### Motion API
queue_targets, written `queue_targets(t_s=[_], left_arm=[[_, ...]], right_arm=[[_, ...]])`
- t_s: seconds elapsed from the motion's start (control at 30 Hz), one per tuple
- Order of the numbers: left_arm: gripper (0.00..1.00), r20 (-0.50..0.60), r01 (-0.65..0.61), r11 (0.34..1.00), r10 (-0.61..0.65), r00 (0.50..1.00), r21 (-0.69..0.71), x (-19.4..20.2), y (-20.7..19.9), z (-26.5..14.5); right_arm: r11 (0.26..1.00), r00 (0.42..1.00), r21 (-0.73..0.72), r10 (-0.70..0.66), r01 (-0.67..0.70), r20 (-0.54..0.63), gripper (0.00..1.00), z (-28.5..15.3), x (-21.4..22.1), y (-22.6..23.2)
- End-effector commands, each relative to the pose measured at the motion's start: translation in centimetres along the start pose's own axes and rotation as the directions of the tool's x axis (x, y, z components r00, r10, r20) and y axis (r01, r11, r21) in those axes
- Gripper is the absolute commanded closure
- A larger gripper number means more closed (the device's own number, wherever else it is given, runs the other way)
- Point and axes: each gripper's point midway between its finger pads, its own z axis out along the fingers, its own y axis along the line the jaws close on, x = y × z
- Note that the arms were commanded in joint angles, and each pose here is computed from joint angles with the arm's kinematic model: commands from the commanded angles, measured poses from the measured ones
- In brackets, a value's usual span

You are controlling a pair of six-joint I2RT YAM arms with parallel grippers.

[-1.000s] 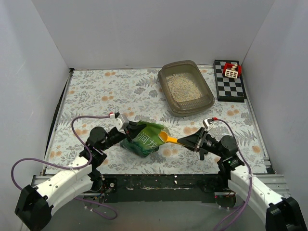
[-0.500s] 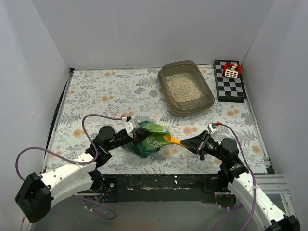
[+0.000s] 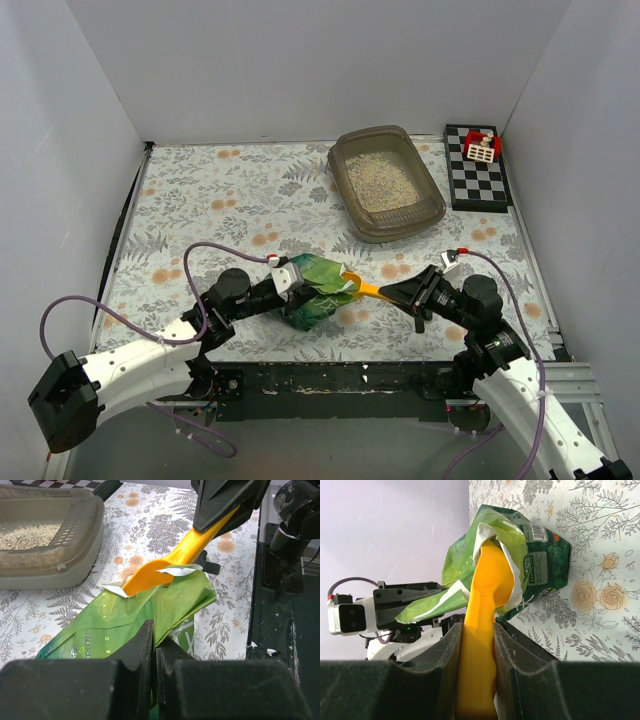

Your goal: Fill the litter box with clean litter

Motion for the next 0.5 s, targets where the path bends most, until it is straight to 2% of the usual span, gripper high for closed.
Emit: queue_targets(t_s=[0.0, 0.47], left_arm=[[1.0, -0.017, -0.008, 0.998, 0.009, 1.0, 0.059, -0.1, -1.8, -0.2], [1.0, -0.011, -0.028, 1.0, 0.028, 1.0, -0.001, -1.0, -1.0, -0.4]], right_arm=[[0.998, 0.993, -0.006, -0.069, 0.07, 0.098, 0.99, -1.2, -1.6, 2.5], [0.999, 0.983, 0.038, -0.044, 0.038, 0.177, 0.99, -3.9, -1.7, 2.8]])
